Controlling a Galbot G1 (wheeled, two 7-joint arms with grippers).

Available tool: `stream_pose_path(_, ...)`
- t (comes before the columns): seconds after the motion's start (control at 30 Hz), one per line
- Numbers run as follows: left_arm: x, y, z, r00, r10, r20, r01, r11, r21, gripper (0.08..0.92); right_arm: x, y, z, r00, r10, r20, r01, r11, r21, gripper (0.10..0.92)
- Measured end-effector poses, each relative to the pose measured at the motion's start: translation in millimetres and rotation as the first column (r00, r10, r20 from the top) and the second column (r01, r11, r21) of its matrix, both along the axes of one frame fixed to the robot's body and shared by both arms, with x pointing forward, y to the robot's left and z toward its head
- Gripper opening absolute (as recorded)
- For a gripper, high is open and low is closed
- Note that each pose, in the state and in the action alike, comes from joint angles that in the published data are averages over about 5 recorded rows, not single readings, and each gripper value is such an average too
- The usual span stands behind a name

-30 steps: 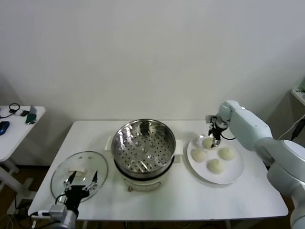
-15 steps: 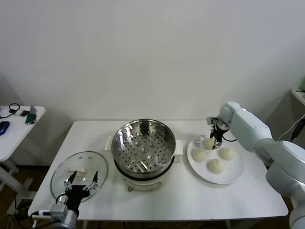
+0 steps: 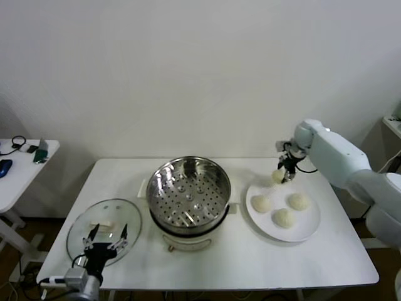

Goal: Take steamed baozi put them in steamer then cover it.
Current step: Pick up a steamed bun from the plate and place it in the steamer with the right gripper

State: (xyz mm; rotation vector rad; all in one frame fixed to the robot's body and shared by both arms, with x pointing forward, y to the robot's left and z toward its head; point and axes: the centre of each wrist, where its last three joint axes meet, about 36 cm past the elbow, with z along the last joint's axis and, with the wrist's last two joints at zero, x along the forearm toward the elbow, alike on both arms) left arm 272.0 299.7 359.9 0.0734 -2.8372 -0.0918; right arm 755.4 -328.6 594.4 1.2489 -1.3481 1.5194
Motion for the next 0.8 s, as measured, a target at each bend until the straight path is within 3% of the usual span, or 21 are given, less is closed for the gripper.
stream_pose_path(0.2, 0.0, -2.4, 2.1, 1.0000, -0.003, 0.005, 0.003, 1.000, 0.007, 0.823, -14.7, 60.8, 88.8, 0.961, 0.261, 0.090, -0.260, 0.965, -0.029, 0.647)
stream_pose_path(0.43, -1.2, -3.5, 5.7, 0.9999, -0.008, 0.011, 0.007, 1.000, 0.017, 0.823, -54.0, 144.8, 166.4, 0.811, 0.565, 0.151, -0.553, 0.825, -0.114, 0.645)
stream_pose_path(0.6, -1.1, -3.3, 8.3, 0.9997, -0.012, 0.020, 0.011, 1.000, 0.022, 0.823, -85.1, 206.1, 182.9, 0.667, 0.734, 0.129, -0.714, 0.679, -0.172, 0.645)
stream_pose_path(0.8, -2.0, -1.6, 11.5, 0.9994, -0.018, 0.031, 0.017, 0.999, 0.034, 0.823, -107.1, 262.2, 163.3, 0.519, 0.853, 0.054, -0.827, 0.517, -0.221, 0.648)
